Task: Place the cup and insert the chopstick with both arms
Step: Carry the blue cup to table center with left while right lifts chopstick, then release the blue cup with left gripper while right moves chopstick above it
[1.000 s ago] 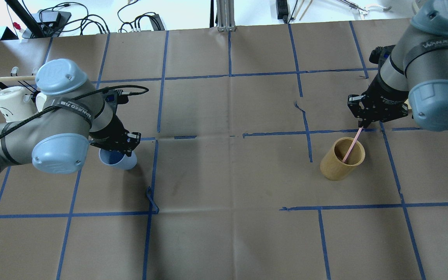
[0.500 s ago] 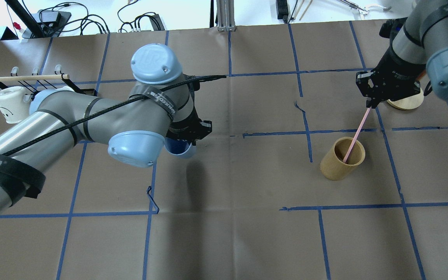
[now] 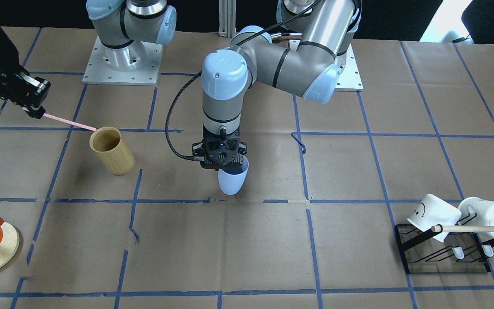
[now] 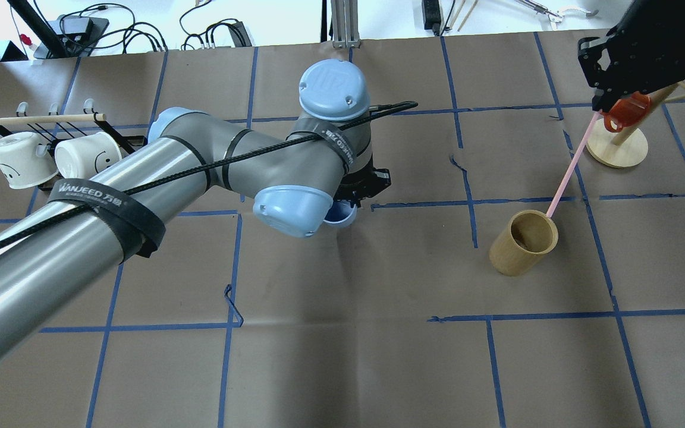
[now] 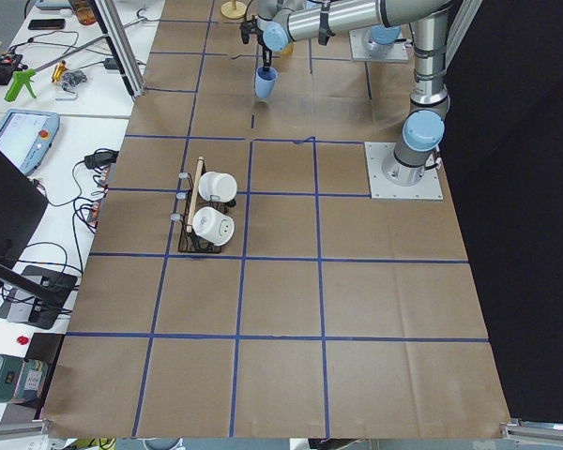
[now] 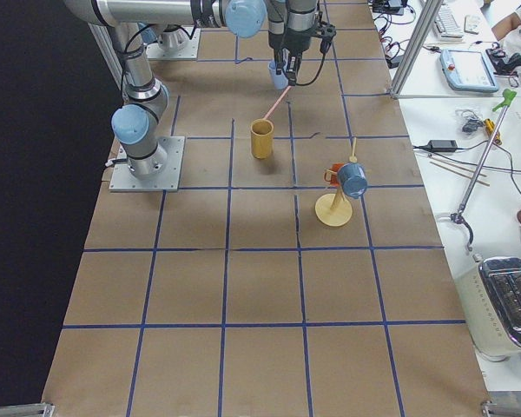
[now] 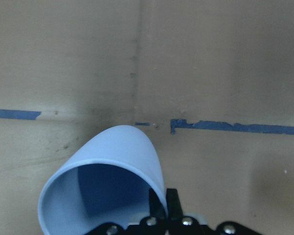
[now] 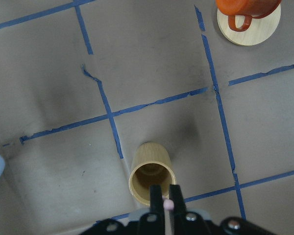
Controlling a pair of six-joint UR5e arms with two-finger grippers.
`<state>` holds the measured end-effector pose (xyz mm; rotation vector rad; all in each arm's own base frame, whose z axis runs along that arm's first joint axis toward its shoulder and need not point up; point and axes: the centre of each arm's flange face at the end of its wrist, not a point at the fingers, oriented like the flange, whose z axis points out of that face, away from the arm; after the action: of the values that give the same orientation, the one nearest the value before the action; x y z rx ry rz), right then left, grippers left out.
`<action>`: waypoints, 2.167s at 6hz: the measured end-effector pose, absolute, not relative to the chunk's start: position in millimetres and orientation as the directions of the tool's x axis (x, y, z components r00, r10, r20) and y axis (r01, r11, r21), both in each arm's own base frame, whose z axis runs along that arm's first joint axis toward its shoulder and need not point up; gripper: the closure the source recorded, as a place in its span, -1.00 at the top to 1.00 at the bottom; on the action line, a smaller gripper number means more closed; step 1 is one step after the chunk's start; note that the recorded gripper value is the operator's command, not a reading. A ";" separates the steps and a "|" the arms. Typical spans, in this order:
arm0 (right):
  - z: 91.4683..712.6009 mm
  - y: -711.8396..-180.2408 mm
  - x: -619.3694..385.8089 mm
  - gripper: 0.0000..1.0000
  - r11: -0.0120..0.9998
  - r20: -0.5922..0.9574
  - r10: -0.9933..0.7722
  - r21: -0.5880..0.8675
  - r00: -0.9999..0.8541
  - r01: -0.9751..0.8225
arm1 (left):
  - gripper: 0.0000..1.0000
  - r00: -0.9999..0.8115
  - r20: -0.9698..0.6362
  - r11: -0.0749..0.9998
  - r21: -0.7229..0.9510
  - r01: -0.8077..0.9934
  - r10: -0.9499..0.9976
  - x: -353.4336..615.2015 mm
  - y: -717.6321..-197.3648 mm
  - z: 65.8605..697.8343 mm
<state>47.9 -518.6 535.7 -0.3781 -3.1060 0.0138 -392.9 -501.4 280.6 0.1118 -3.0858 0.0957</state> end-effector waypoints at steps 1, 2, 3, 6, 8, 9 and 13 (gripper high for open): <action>549.2 -516.0 63.6 -0.89 0.978 0.012 0.208 -0.009 -0.978 0.208 | -0.17 -0.996 0.054 0.996 -0.061 -0.069 -0.066 -408.9 -506.2 271.4; 549.5 -516.9 73.5 -0.89 0.984 0.013 0.179 0.000 -0.984 0.179 | 0.94 -0.997 0.050 0.996 -0.060 -0.063 -0.060 -414.1 -508.2 264.6; 543.3 -520.4 76.1 -0.89 0.988 0.016 0.155 0.015 -0.988 0.155 | 0.96 -0.998 0.042 0.997 -0.057 -0.050 -0.048 -414.0 -507.6 259.4; 530.9 -529.1 75.9 -0.89 0.990 0.018 0.137 0.034 -0.990 0.137 | 0.96 -0.999 0.045 0.996 -0.090 -0.009 -0.005 -402.8 -514.7 282.8; 518.8 -542.0 76.6 -0.89 0.988 0.014 0.145 0.042 -0.989 0.145 | 0.96 -0.999 0.050 0.994 -0.106 -0.011 -0.005 -356.5 -519.9 347.3; 511.0 -550.1 83.0 -0.89 0.990 0.007 0.138 0.040 -0.990 0.138 | 0.96 -0.999 0.037 0.995 -0.094 0.028 0.032 -315.3 -514.3 390.1; 486.9 -569.2 195.5 -0.89 0.982 -0.077 0.188 0.000 -0.979 0.188 | 0.96 -0.993 0.006 0.992 -0.052 0.114 0.114 -190.5 -480.7 506.4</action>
<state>195.5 -569.2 486.9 -0.3045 -3.2042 0.0125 -190.5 -480.7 506.4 -0.1786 -3.1269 0.0803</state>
